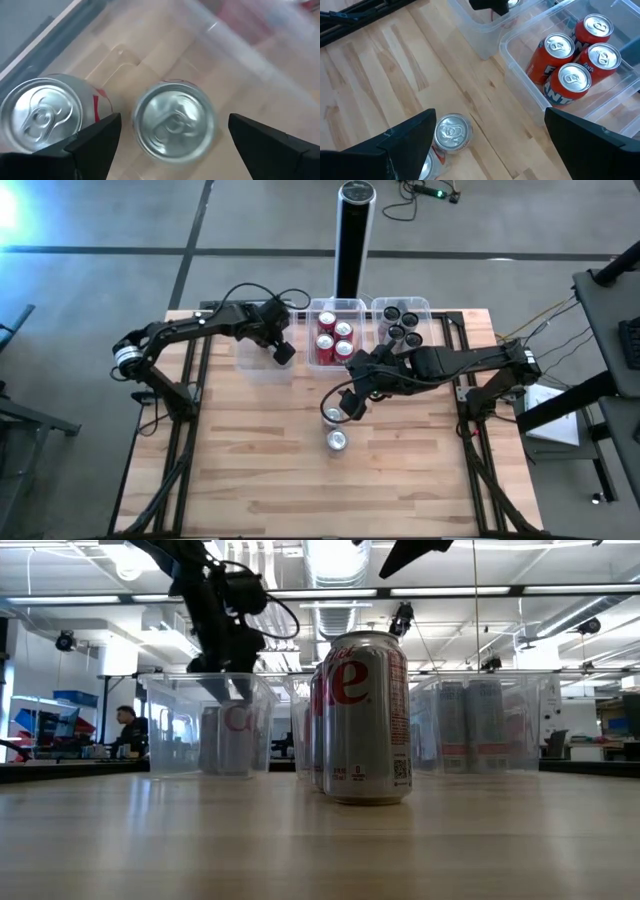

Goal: Sort soda cans
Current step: Put the red-silver soda can into the left white bin

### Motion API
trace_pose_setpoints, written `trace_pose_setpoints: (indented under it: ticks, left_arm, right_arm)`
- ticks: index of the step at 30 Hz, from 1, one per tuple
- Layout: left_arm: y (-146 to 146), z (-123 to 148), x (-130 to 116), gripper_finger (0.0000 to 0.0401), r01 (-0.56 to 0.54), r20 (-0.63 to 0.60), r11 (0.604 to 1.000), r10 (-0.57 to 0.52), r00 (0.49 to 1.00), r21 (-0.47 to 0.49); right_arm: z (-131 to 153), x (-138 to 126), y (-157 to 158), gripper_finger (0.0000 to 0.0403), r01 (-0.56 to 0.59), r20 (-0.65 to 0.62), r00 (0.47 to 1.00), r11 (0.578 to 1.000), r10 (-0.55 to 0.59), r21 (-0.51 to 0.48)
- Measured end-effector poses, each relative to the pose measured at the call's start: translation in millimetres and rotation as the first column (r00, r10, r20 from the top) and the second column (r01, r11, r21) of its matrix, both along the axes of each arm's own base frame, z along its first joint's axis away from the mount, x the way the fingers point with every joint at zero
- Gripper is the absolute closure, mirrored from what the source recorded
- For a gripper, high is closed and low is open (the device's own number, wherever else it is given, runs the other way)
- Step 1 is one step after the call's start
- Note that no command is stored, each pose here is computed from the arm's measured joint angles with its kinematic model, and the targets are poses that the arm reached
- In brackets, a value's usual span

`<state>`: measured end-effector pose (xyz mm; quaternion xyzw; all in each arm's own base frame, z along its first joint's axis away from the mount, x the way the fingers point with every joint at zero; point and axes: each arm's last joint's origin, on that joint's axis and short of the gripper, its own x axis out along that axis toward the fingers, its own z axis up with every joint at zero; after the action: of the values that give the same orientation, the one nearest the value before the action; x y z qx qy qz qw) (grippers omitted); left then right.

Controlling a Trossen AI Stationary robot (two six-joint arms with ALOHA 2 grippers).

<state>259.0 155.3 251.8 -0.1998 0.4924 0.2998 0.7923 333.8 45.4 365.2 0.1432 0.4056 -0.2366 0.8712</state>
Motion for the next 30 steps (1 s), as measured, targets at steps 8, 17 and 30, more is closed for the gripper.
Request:
trace_pose_setpoints:
  ticks: [8,17,30]
  left_arm:
    - [-25,41,-17,0.0049,0.073,0.156,0.997,-0.074,0.985,0.016]
    - [-114,81,-13,0.0049,0.567,0.361,0.791,-0.610,0.705,0.229]
    - [-142,54,65,0.0051,0.857,0.191,0.417,-0.907,0.374,0.302]
  right_arm:
    - [-38,3,5,0.0035,0.143,0.004,0.990,0.990,-0.143,0.011]
    - [-45,-5,28,0.0035,0.037,-0.046,0.998,0.999,-0.037,-0.016]
    - [-56,-19,35,0.0035,-0.051,-0.231,0.972,0.999,0.048,-0.011]
